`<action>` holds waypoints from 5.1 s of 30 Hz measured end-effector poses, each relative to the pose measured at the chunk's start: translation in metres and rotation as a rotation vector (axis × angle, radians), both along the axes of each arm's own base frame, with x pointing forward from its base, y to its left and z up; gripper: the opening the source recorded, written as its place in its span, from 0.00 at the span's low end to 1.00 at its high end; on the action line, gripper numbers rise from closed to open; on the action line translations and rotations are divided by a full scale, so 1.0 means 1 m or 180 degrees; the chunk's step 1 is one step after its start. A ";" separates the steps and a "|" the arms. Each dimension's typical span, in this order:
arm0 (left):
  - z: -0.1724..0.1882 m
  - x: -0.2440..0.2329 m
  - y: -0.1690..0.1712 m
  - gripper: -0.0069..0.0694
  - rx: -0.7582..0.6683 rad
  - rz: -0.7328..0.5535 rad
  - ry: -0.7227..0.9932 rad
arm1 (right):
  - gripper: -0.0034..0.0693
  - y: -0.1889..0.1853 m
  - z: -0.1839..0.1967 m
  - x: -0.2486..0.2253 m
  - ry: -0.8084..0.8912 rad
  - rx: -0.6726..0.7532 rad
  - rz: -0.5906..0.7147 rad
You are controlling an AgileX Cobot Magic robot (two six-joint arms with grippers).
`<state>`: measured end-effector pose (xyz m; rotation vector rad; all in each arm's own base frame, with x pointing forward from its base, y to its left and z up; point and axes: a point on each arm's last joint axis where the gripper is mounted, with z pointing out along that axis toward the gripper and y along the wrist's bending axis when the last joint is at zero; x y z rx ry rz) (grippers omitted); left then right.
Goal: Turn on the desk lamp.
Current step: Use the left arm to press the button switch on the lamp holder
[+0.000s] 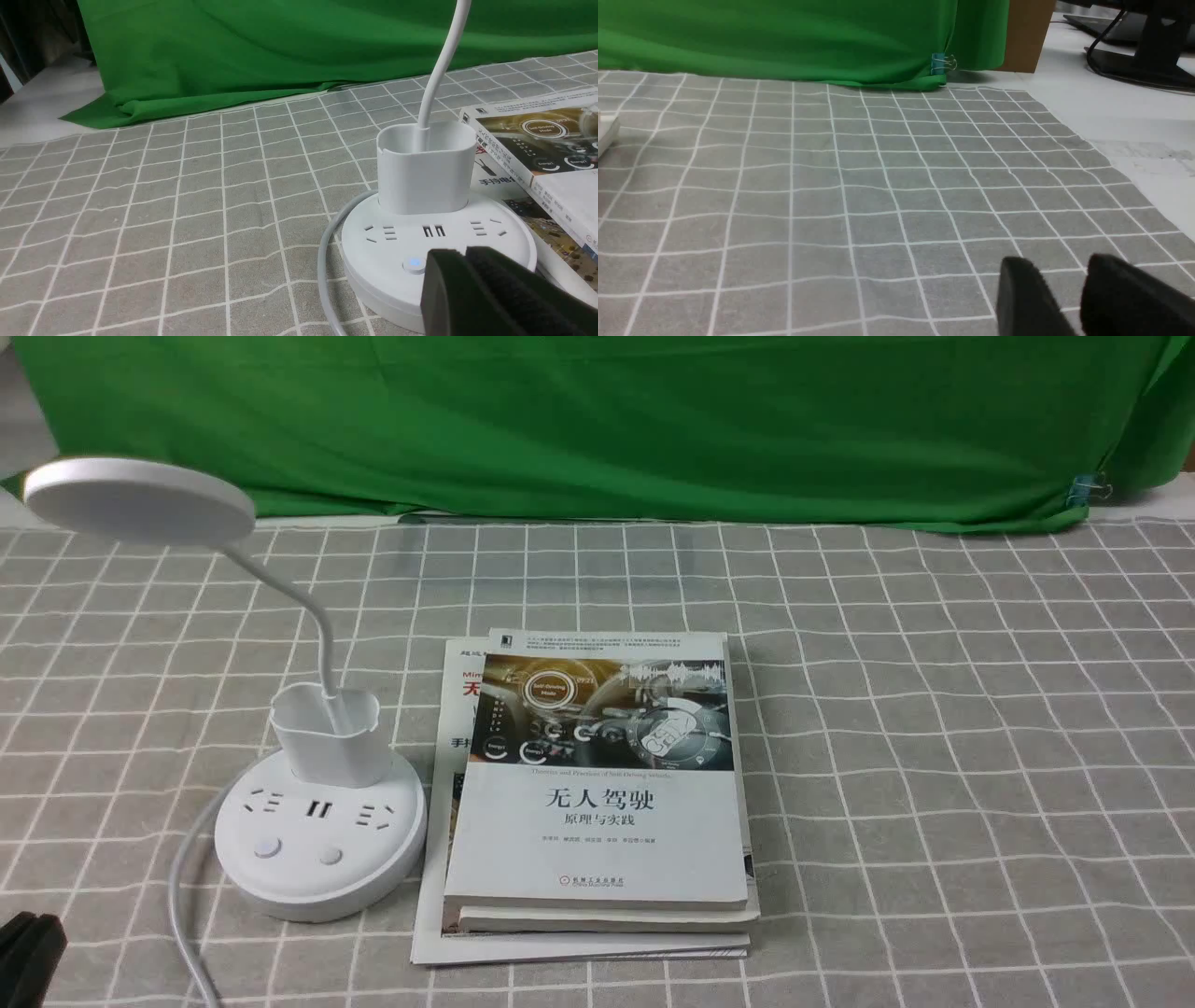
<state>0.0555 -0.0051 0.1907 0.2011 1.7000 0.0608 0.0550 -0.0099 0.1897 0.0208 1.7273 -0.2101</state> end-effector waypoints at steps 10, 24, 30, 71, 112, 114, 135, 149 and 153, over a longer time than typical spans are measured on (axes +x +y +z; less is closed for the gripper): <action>0.000 0.000 0.000 0.11 0.0000 0.0000 0.0000 | 0.38 0.000 0.000 0.000 0.0000 0.0000 0.0000; 0.000 0.000 0.000 0.11 0.0000 0.0000 0.0000 | 0.38 0.000 0.000 0.000 0.0000 0.0000 0.0000; 0.000 0.000 0.000 0.11 0.0010 0.0001 -0.0002 | 0.38 0.000 0.000 0.000 0.0000 0.0000 0.0000; 0.101 0.035 -0.001 0.11 -0.0387 0.0136 0.0877 | 0.38 0.000 0.000 0.000 0.0000 0.0000 0.0000; 0.005 0.197 -0.073 0.11 0.0253 -0.0352 0.2814 | 0.38 0.000 0.000 0.000 0.0000 0.0000 0.0000; 0.005 0.198 -0.073 0.11 0.0260 -0.0361 0.2786 | 0.38 0.000 0.000 0.000 0.0000 0.0000 0.0000; -0.011 0.201 -0.074 0.11 0.0311 -0.0336 0.2992 | 0.38 0.000 0.000 0.000 0.0000 0.0000 0.0000; -0.015 0.199 -0.073 0.11 0.0350 -0.0346 0.2992 | 0.38 0.000 0.000 0.000 0.0000 0.0000 0.0000; -0.018 0.199 -0.074 0.11 0.0319 -0.0326 0.3013 | 0.38 0.000 0.000 0.000 0.0000 0.0000 0.0000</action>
